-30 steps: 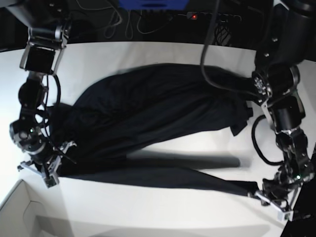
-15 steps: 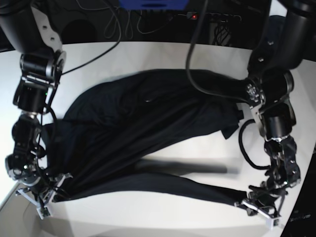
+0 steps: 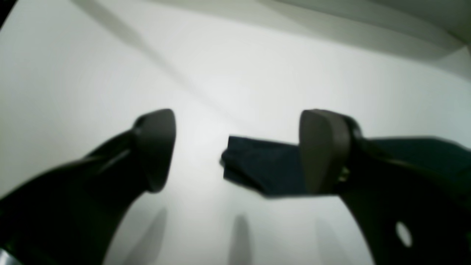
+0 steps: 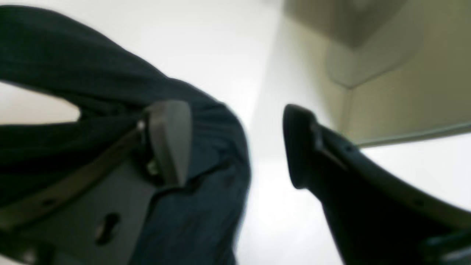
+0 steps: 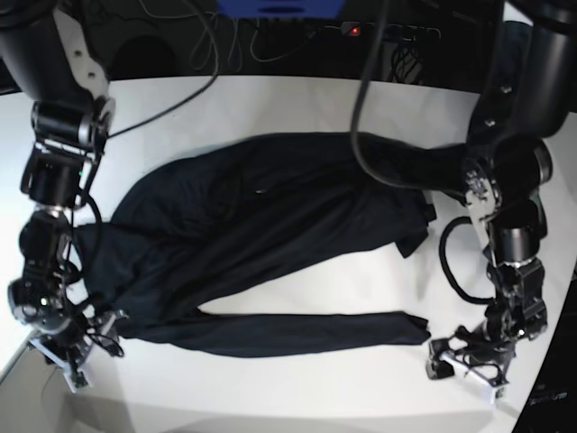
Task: Layout the t-shirt on the table in an organized manner, then fold the t-shirt properly
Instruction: 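Hold the shirt with both grippers and drag it toward the table edge, then release the sleeve with the left gripper and grasp the shirt body, then pull the grasped shirt with the left gripper away from the right gripper, then regrasp the shirt edge with the left gripper and pull it outward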
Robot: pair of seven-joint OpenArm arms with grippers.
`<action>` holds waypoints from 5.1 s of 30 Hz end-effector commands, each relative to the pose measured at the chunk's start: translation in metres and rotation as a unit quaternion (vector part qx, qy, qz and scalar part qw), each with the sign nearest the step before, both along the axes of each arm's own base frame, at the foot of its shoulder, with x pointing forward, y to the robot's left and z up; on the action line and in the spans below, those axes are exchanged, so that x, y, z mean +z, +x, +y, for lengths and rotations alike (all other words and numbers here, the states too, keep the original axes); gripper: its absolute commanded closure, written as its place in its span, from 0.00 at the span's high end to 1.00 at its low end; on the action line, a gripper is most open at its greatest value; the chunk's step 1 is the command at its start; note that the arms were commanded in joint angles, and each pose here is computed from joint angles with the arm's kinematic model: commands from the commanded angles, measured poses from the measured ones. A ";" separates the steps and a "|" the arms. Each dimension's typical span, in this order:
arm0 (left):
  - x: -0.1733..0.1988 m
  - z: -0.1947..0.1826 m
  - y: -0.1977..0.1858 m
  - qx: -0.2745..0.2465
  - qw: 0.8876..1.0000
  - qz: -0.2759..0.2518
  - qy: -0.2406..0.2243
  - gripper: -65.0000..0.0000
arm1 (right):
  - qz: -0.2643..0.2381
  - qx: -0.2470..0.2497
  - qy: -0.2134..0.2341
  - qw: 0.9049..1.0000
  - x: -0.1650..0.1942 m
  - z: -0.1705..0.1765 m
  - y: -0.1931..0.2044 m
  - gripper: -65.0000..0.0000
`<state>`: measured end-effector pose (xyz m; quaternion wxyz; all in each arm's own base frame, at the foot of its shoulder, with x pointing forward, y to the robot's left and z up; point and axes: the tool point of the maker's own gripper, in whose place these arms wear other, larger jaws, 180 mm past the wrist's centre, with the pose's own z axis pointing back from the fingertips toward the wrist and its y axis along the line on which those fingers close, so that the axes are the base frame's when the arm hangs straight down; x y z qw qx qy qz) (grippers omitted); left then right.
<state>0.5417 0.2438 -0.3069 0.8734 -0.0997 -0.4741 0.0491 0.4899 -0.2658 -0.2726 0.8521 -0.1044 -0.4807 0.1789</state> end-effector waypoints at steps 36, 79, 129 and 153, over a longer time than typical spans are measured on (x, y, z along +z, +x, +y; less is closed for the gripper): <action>-0.043 -0.065 -0.216 0.017 0.995 0.007 -0.101 0.69 | -0.007 -0.053 0.006 0.999 -0.046 0.026 -0.176 0.59; 0.036 -0.055 -0.133 0.002 0.990 -0.095 -0.102 0.01 | 0.004 -0.053 0.006 0.999 -0.054 0.026 -0.182 0.59; 0.035 0.055 -0.066 0.122 0.978 -0.113 -0.127 0.46 | 0.041 0.027 0.025 0.998 -0.069 0.100 -0.225 0.59; -0.087 -0.043 -0.175 0.053 0.991 0.033 -0.117 0.47 | 0.078 0.078 0.045 0.993 -0.089 0.141 -0.246 0.59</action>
